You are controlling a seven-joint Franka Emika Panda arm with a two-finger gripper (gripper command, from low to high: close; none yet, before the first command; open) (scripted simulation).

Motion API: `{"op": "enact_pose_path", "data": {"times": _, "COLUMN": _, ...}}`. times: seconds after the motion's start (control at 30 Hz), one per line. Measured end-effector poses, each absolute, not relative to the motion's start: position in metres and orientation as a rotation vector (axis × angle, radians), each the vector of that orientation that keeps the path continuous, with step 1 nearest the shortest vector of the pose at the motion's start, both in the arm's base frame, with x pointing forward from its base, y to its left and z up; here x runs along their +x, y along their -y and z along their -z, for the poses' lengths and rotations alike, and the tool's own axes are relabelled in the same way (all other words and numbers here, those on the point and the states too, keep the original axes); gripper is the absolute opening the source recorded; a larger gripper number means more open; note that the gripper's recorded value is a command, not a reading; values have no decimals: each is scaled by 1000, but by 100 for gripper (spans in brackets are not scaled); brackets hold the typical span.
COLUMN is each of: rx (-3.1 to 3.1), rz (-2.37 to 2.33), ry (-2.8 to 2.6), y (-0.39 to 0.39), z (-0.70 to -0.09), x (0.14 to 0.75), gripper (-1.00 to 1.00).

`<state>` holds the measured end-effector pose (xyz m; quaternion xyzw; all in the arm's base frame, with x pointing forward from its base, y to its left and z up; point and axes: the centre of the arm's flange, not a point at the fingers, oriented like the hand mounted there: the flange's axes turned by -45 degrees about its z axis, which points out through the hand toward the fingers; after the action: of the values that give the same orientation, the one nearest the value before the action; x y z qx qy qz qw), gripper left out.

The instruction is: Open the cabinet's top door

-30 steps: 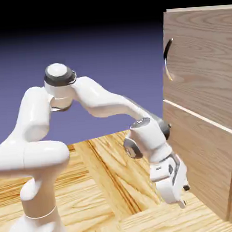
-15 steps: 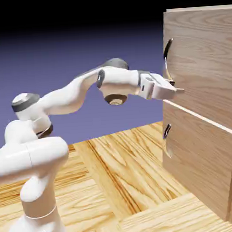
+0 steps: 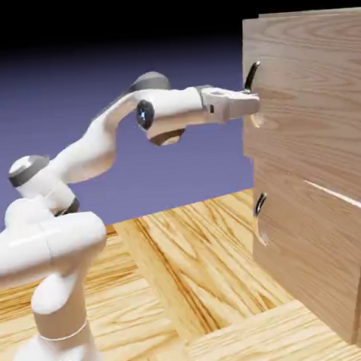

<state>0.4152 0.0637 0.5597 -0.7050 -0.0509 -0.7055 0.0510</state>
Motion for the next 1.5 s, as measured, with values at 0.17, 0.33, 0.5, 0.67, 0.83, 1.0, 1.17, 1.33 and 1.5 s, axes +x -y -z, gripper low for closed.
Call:
{"op": "enact_pose_path", "data": {"times": 0.17, "rx": -2072, "rz": 2074, "ry": 289, "y": -35, "z": -560, "x": 374, "gripper": -100}}
{"op": "enact_pose_path", "data": {"times": 0.33, "rx": -2003, "rz": 2004, "ry": 403, "y": -5, "z": -560, "x": 341, "gripper": -100}}
{"op": "enact_pose_path", "data": {"times": 0.5, "rx": -1938, "rz": 1938, "ry": 501, "y": 26, "z": -560, "x": 314, "gripper": -100}}
{"op": "enact_pose_path", "data": {"times": 0.67, "rx": -1873, "rz": 1874, "ry": 589, "y": 57, "z": -560, "x": 292, "gripper": -100}}
{"op": "enact_pose_path", "data": {"times": 0.83, "rx": -1804, "rz": 1805, "ry": 677, "y": 93, "z": -560, "x": 272, "gripper": -100}}
{"op": "enact_pose_path", "data": {"times": 1.0, "rx": -1735, "rz": 1735, "ry": 758, "y": 129, "z": -560, "x": 256, "gripper": -100}}
{"op": "enact_pose_path", "data": {"times": 1.17, "rx": -1668, "rz": 1668, "ry": 830, "y": 165, "z": -560, "x": 245, "gripper": -100}}
{"op": "enact_pose_path", "data": {"times": 1.33, "rx": -1600, "rz": 1600, "ry": 899, "y": 202, "z": -560, "x": 238, "gripper": -100}}
{"op": "enact_pose_path", "data": {"times": 1.5, "rx": -1530, "rz": 1530, "ry": 964, "y": 239, "z": -560, "x": 234, "gripper": -100}}
